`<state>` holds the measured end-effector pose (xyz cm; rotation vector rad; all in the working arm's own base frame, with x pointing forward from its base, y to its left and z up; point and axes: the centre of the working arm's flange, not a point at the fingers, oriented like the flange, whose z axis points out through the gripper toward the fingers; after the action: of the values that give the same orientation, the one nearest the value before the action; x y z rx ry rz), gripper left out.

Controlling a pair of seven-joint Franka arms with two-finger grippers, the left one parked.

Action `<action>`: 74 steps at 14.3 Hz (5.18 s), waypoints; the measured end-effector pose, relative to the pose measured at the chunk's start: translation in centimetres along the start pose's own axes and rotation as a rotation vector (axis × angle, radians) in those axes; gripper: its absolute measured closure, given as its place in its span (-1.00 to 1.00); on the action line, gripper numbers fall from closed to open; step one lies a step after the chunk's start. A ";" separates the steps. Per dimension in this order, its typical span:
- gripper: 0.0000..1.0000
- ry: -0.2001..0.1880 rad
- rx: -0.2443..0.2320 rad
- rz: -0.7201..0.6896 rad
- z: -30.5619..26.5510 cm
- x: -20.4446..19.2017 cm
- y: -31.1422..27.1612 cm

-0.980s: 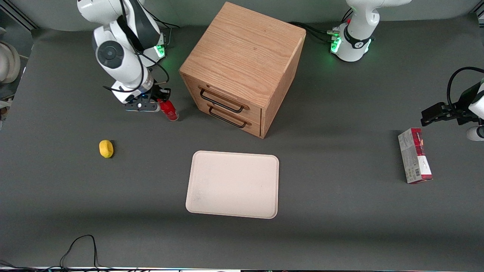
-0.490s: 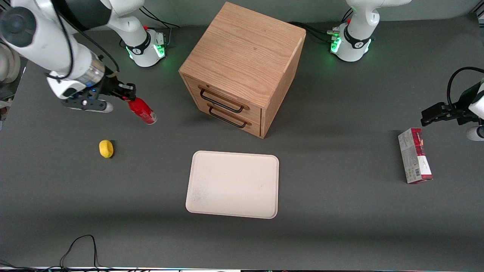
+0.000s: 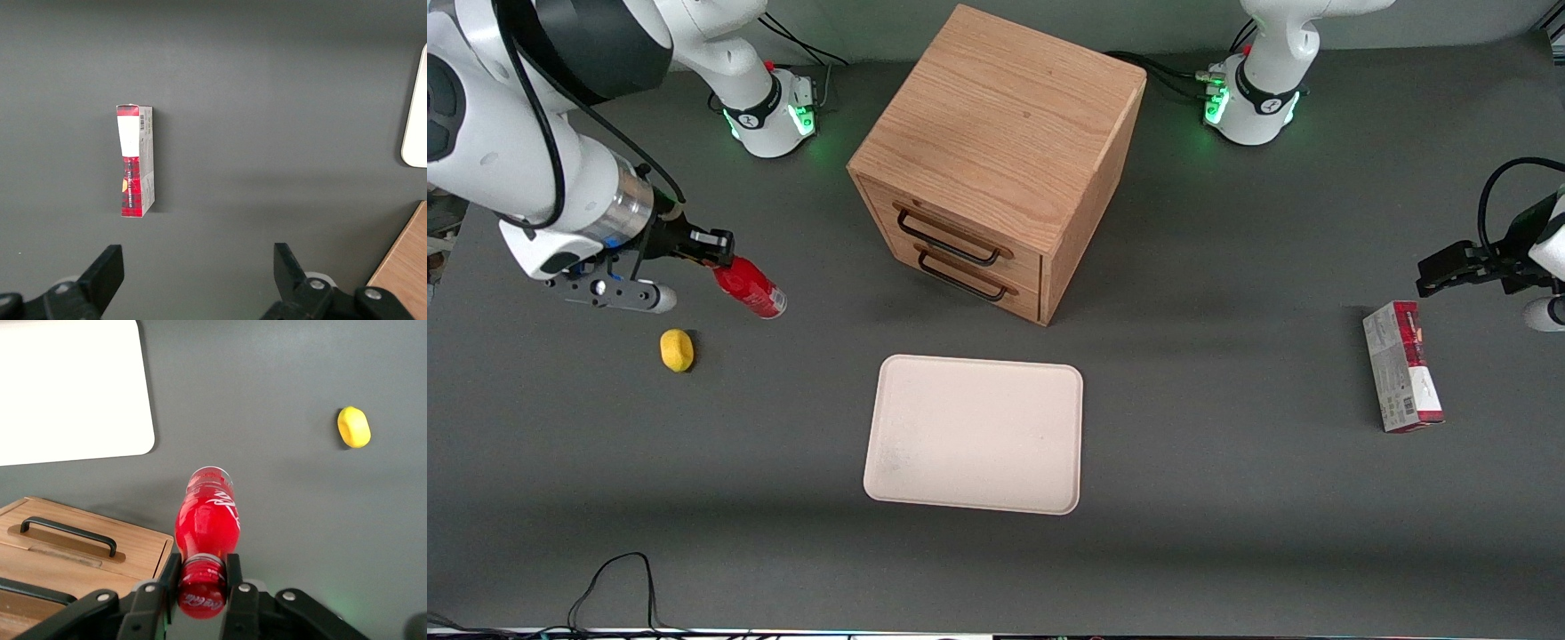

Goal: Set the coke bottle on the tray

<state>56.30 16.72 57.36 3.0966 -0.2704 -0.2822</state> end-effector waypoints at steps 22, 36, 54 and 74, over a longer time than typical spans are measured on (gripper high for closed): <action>0.37 0.166 0.106 0.233 17.3 17.1 -15.0; -0.69 0.157 0.103 0.236 19.8 17.5 -16.1; -1.00 0.095 0.033 0.053 8.5 10.6 -10.9; -1.00 0.030 0.046 -0.117 4.3 0.3 7.9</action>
<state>54.46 8.88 53.39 3.1644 -0.0968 -0.2341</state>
